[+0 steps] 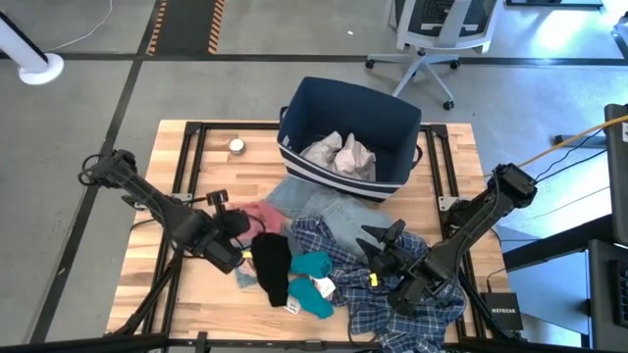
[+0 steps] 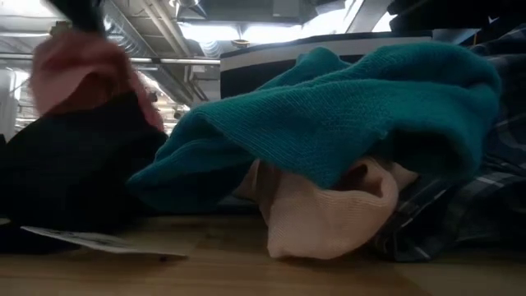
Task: Sort clothes
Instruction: Put the pink underwear into the blue laundry bin
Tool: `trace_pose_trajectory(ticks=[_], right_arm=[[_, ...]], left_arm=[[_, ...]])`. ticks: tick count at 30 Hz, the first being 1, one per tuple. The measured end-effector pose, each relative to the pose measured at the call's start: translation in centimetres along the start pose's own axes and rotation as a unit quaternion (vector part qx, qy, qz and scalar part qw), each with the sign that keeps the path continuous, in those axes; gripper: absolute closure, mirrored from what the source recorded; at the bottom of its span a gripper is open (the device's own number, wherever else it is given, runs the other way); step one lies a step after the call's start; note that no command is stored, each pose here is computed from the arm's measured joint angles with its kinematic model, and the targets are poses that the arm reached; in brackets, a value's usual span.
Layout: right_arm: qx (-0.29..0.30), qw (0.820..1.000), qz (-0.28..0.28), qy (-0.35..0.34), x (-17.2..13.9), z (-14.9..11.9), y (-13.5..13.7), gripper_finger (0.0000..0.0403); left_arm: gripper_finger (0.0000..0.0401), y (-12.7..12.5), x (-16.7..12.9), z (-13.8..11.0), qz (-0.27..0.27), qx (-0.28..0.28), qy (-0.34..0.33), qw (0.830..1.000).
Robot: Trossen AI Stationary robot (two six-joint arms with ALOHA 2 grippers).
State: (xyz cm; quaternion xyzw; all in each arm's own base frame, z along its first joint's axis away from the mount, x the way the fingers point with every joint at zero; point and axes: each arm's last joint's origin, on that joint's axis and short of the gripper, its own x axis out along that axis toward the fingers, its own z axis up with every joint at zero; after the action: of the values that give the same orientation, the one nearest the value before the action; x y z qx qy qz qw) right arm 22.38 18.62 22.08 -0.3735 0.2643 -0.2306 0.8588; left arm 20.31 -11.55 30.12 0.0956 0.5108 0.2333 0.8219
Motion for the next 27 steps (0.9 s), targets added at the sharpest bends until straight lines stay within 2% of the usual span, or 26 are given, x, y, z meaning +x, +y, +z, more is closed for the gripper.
trace_pose_trajectory(ticks=[7,12,19,23,27], right_arm=[[-0.001,1.000,0.000,0.000,0.0,0.0,0.0,0.0178],[-0.001,1.000,0.000,0.000,0.0,0.0,0.0,0.0178],[0.000,1.000,0.000,0.000,0.0,0.0,0.0,0.0178],[0.000,1.000,0.000,0.000,0.0,0.0,0.0,0.0178],[0.000,1.000,0.000,0.000,0.0,0.0,0.0,0.0178]], left_arm=[[0.0394,3.3,-3.5,4.0,0.046,-0.016,-0.100,0.994],[0.0395,5.7,-5.0,6.3,0.073,-0.024,-0.146,0.986],[0.0392,8.2,-6.0,9.7,0.116,-0.047,-0.222,0.967],[0.0390,9.5,-5.7,11.8,0.140,-0.049,-0.259,0.954],[0.0394,11.6,-5.2,13.8,0.166,-0.075,-0.290,0.940]])
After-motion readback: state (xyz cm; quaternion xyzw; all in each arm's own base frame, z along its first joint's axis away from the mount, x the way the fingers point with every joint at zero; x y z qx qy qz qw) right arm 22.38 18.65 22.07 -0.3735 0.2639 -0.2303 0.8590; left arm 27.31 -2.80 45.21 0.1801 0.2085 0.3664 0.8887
